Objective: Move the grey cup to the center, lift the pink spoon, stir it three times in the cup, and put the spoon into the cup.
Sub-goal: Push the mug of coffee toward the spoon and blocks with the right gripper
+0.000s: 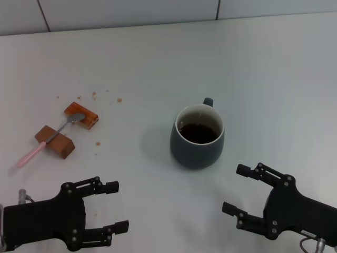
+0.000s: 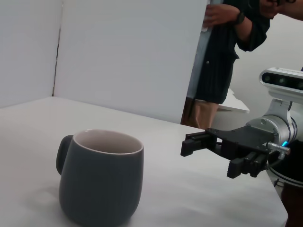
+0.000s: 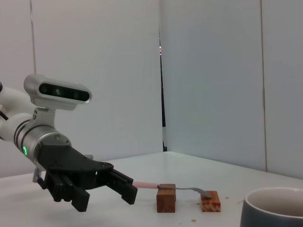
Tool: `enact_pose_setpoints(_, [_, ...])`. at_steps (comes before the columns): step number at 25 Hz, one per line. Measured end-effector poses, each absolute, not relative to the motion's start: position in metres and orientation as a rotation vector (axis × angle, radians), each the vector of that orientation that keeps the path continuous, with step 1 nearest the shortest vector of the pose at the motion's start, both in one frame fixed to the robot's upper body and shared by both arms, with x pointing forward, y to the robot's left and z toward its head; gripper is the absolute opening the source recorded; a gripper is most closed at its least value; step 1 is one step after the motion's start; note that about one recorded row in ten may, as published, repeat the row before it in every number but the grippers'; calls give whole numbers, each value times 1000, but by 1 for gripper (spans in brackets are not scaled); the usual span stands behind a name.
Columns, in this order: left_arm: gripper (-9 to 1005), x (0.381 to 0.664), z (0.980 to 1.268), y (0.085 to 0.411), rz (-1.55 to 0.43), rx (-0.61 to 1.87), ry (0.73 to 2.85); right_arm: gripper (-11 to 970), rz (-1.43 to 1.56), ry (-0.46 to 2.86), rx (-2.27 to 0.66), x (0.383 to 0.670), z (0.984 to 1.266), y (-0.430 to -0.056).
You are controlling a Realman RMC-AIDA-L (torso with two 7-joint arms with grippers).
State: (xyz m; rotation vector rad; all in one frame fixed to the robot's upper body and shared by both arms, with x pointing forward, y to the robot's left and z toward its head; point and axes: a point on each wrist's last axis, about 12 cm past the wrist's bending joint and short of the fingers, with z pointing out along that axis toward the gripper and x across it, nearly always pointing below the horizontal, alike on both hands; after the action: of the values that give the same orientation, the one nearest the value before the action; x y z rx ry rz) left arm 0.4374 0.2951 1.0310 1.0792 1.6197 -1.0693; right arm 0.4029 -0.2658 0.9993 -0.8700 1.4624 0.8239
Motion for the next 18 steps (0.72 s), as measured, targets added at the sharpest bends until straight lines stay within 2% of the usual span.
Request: enact_pose_setpoints(18, [803, 438, 1032, 295, -1073, 1081, 1614, 717, 821, 1456, -865, 404, 1000, -266])
